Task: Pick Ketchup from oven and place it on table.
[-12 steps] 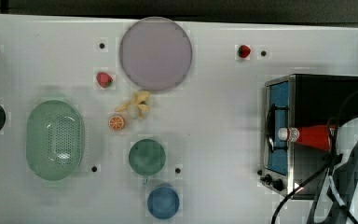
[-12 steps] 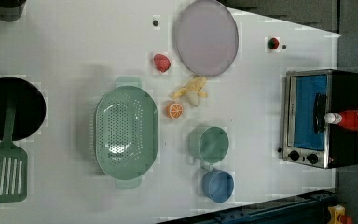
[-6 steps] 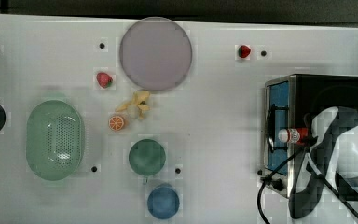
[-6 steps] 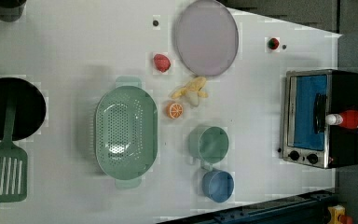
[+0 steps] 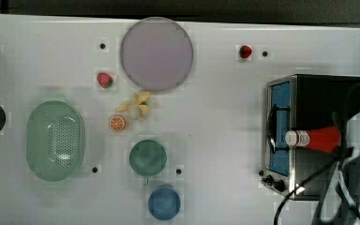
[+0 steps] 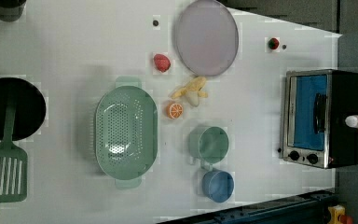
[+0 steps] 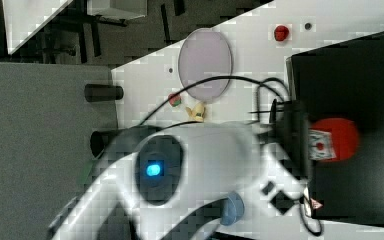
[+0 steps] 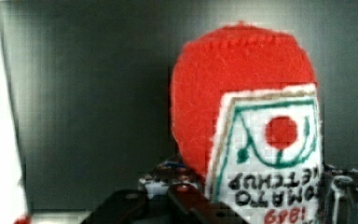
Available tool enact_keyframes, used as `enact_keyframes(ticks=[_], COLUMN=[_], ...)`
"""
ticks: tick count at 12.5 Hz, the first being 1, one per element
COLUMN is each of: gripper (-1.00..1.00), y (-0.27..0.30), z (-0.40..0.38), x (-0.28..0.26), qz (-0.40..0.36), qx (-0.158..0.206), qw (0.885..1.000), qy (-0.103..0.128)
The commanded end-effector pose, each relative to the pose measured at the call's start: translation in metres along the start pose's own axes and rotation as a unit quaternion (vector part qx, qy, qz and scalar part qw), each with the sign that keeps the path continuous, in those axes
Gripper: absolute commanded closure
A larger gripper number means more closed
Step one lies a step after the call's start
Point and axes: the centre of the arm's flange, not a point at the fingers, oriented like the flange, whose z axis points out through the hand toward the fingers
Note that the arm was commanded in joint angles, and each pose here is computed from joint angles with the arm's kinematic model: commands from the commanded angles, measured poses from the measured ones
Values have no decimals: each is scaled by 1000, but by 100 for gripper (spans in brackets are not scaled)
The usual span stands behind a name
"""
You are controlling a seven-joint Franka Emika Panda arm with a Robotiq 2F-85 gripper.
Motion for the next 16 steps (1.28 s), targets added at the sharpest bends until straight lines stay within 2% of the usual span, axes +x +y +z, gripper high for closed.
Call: enact_keyframes(ticks=[1,3,5,6,7,8,10,13,16], gripper=[-26,-26,-26,-26,-26,-26,-26,-26,-26], y=[-36,-67,-91,-96,-99,-101,-101,-74,-59], z=[-98,-100,-81,-70,-56,-35,-1,104,172], x=[-106,-187,-273,-297,-316,-334,-349,-352,-357], qz=[-116,-190,-263,-284,-301,-325,-355,-365,-371], qx=[28,25,9,2,-8,-23,-37,-38,-28], qw=[992,981,964,958,953,945,934,930,928], qy=[-30,-34,-43,-42,-37,-16,24,27,33])
